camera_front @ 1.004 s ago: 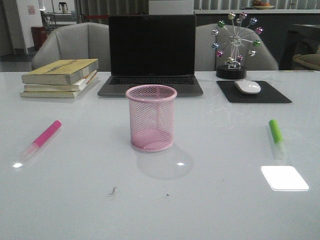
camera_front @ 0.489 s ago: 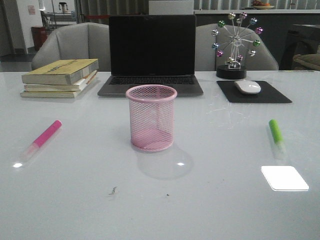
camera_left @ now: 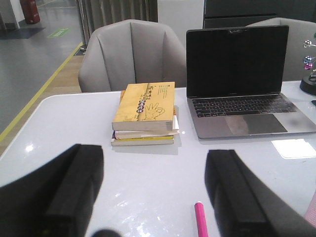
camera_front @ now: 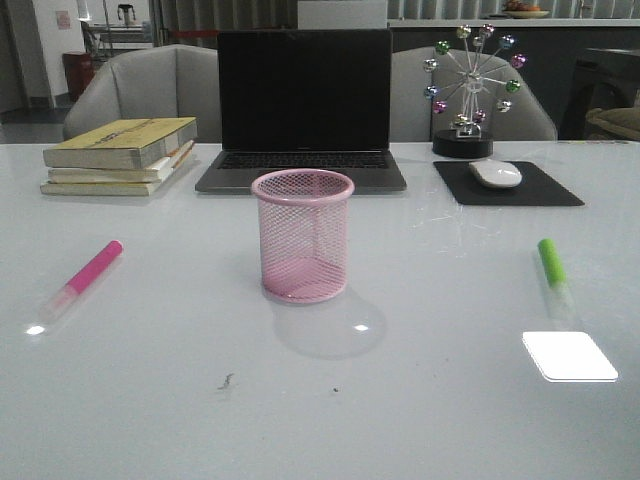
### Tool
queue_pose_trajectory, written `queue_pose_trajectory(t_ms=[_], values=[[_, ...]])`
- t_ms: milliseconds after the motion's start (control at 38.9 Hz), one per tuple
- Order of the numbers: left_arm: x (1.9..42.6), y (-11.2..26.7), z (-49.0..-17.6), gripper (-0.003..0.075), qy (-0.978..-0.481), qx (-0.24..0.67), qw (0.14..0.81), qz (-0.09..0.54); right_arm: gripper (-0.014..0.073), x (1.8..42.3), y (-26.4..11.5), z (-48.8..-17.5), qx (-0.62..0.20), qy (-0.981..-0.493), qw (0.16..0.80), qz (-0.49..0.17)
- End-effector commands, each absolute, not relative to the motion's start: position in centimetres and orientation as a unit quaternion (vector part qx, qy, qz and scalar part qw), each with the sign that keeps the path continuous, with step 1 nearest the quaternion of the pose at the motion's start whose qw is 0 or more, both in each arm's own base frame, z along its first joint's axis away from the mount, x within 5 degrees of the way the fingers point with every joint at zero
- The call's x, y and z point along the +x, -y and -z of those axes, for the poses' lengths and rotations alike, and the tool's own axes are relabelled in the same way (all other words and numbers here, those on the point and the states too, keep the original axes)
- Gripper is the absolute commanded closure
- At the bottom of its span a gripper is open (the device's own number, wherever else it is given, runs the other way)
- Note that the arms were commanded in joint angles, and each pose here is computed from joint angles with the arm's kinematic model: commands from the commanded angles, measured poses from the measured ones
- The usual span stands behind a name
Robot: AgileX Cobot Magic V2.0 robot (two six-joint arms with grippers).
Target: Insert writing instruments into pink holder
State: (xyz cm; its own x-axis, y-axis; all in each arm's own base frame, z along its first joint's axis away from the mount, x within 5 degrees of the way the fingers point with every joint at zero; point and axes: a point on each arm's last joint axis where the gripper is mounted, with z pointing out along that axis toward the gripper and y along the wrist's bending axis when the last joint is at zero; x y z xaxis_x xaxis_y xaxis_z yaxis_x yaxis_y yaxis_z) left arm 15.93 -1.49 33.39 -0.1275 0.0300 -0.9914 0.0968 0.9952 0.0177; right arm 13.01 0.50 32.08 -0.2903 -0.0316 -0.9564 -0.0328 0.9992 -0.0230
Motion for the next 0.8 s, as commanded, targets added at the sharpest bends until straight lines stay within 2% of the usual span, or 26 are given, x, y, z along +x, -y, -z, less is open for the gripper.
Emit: queue_pose_trajectory(t_ms=[0,335,515,772], values=[[16.3,1.6,-35.3,0.0189,-0.709,0.032,0.704,0.035,0.0113,13.6,-0.6,-33.7,-0.029,-0.776,0.63,0.003],[16.3,1.6,-35.3,0.0213,-0.71,0.032,0.703,0.035,0.0117,14.5,-0.7,-32.3,-0.016,-0.807,0.591,-0.011],[16.3,1.6,-35.3,0.0278,-0.71,0.032,0.703,0.035,0.0117,17.9,-1.2,-31.8,0.013,-0.865,0.5,-0.04],[16.3,1.6,-35.3,0.0282,-0.71,0.032,0.703,0.035,0.0117,24.8,-1.7,-30.6,0.016,-0.927,0.374,-0.033]])
